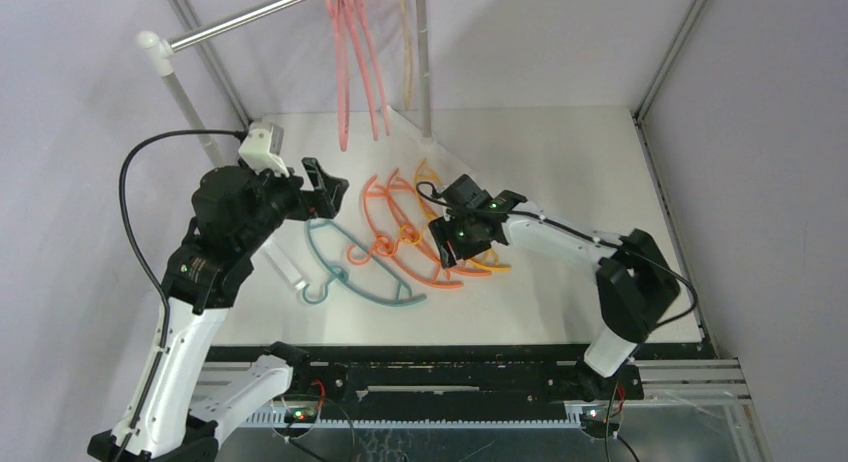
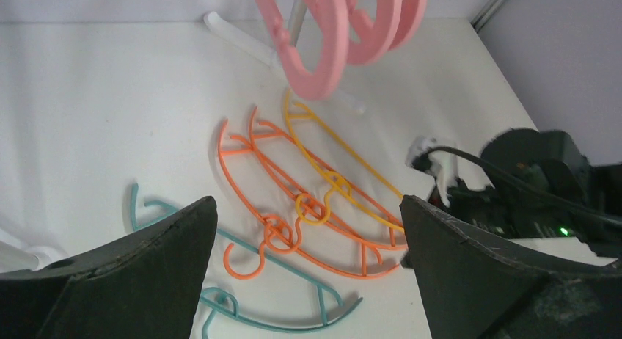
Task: Organize the hangers
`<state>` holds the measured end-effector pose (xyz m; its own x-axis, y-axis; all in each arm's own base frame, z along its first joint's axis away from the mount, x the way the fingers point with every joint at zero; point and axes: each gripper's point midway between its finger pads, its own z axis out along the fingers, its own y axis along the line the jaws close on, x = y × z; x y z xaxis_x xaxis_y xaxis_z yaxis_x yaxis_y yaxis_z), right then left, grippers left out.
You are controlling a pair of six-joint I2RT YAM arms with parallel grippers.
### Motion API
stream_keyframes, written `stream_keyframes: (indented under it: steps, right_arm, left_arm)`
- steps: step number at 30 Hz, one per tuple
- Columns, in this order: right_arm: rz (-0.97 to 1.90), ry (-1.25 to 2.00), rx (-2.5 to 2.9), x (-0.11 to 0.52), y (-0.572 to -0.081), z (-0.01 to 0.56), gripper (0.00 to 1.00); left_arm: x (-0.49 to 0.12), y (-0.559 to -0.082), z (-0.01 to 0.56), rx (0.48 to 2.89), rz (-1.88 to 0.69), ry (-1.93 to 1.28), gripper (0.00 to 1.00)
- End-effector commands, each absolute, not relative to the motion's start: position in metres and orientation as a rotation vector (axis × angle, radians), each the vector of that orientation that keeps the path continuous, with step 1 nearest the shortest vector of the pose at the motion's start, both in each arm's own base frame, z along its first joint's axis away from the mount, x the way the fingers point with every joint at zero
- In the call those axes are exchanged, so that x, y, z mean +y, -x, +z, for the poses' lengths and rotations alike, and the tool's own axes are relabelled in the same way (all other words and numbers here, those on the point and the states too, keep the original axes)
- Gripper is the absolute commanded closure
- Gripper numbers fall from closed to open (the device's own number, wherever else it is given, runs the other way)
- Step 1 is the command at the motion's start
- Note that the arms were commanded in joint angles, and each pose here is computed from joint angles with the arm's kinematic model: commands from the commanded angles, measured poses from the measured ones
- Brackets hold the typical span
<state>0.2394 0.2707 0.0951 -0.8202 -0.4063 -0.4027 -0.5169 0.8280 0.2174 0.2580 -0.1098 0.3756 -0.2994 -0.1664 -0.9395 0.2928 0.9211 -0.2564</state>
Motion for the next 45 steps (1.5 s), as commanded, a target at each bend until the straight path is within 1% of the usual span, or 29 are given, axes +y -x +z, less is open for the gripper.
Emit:
stream_keyframes:
  steps: [1,9,17,22,30,33,36,38,41,45]
  right_arm:
    - [0.353,0.684,2.5,0.292,-0.299,0.108,0.34]
    - [0.246,0.711,2.511,0.304,-0.344,0.08,0.37]
    - [0.204,0.713,2.571,0.296,-0.359,0.046,0.4]
    - [0.214,0.693,2.61,0.294,-0.356,0.03,0.46]
    - [0.161,0.706,2.627,0.29,-0.343,0.017,0.62]
    - [0.193,0.707,2.632,0.293,-0.339,0.016,0.7]
    - [0.246,0.702,2.634,0.298,-0.336,0.022,0.81]
    - [0.327,0.692,2.625,0.304,-0.333,0.035,0.86]
    - [0.468,0.648,2.587,0.314,-0.33,0.068,0.87]
    - [0.733,0.6,2.521,0.334,-0.32,0.129,0.88]
  left_arm:
    - [-0.111,-0.245,0.356,1.84,-0.502,-0.07,0.01]
    - [-0.107,-0.23,0.326,1.879,-0.525,-0.031,0.0]
    - [-0.105,-0.223,0.3,1.93,-0.532,0.008,0.01]
    - [-0.106,-0.223,0.291,1.944,-0.544,0.038,0.01]
    - [-0.106,-0.222,0.282,1.954,-0.558,0.062,0.01]
    - [-0.105,-0.219,0.278,1.959,-0.558,0.068,0.01]
    - [-0.105,-0.215,0.277,1.959,-0.568,0.055,0.0]
    - [-0.107,-0.213,0.274,1.966,-0.574,0.038,0.01]
    - [-0.111,-0.208,0.271,1.97,-0.599,0.004,0.01]
    - [-0.12,-0.202,0.265,1.946,-0.666,-0.037,0.0]
